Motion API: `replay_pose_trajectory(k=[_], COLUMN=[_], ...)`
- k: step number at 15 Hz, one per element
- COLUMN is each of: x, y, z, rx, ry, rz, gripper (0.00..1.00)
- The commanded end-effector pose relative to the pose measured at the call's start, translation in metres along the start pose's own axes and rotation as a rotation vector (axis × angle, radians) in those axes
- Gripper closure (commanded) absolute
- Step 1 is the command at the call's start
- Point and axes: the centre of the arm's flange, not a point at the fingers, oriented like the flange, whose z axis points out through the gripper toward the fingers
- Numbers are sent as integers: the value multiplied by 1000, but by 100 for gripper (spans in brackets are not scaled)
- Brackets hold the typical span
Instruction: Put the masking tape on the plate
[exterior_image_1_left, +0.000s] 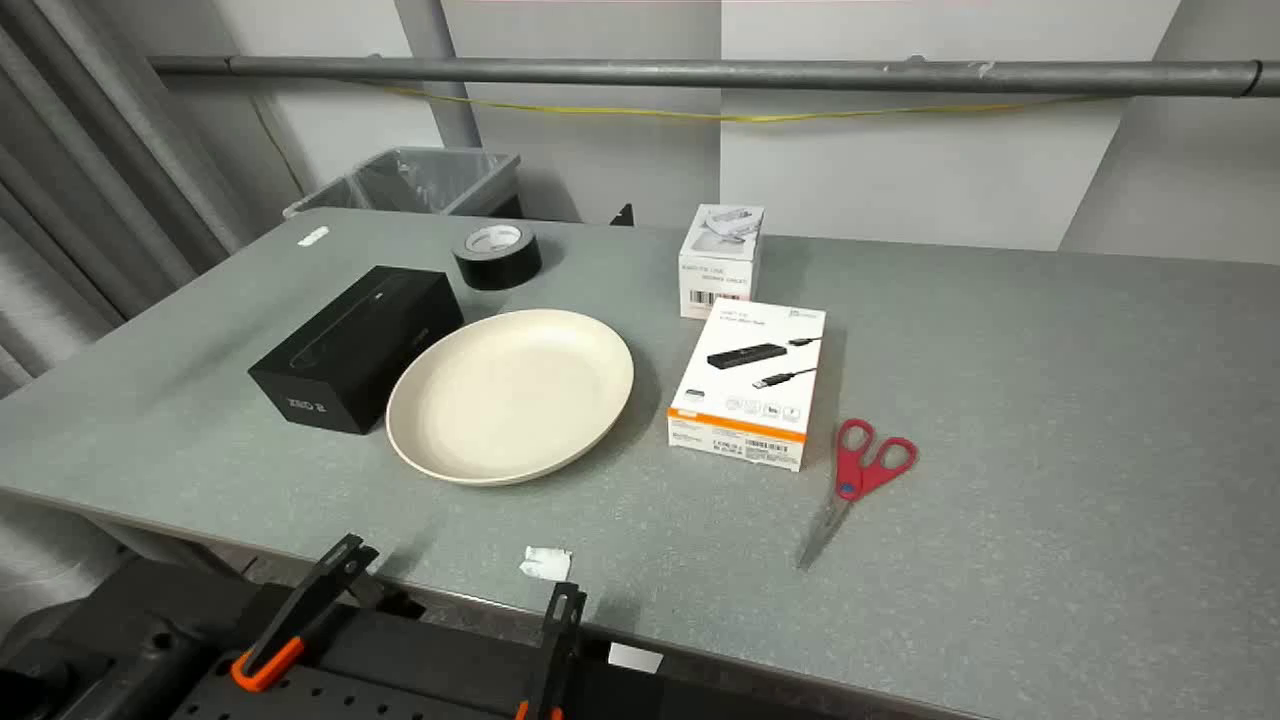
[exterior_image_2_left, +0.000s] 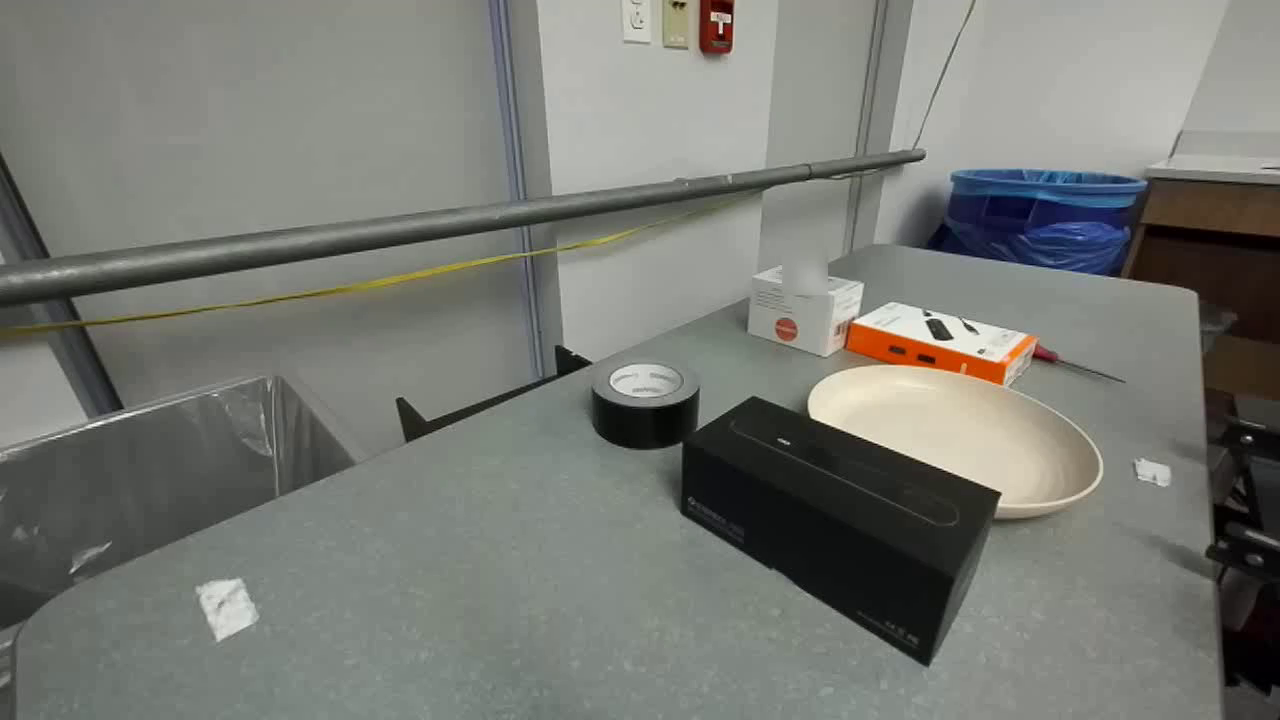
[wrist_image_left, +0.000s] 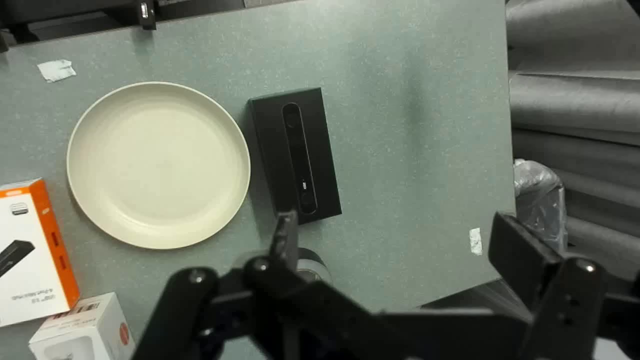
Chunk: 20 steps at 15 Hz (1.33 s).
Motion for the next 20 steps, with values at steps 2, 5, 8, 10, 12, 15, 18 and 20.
replay_pose_trajectory(k=[2,5,8,10,12,15,18,20], x=[0,0,6,28,61,117,158,137], y=[0,0,-1,3,12,24,36,44], z=[0,0,8,26,50,85,115,119], rx=[0,0,-28,-68,-90,-128,-168,-160], ry=[0,0,15,43,65,139,185,165], rz=[0,0,-22,-18,-20,-42,-37,-32], gripper=[0,0,0,0,0,0,0,0])
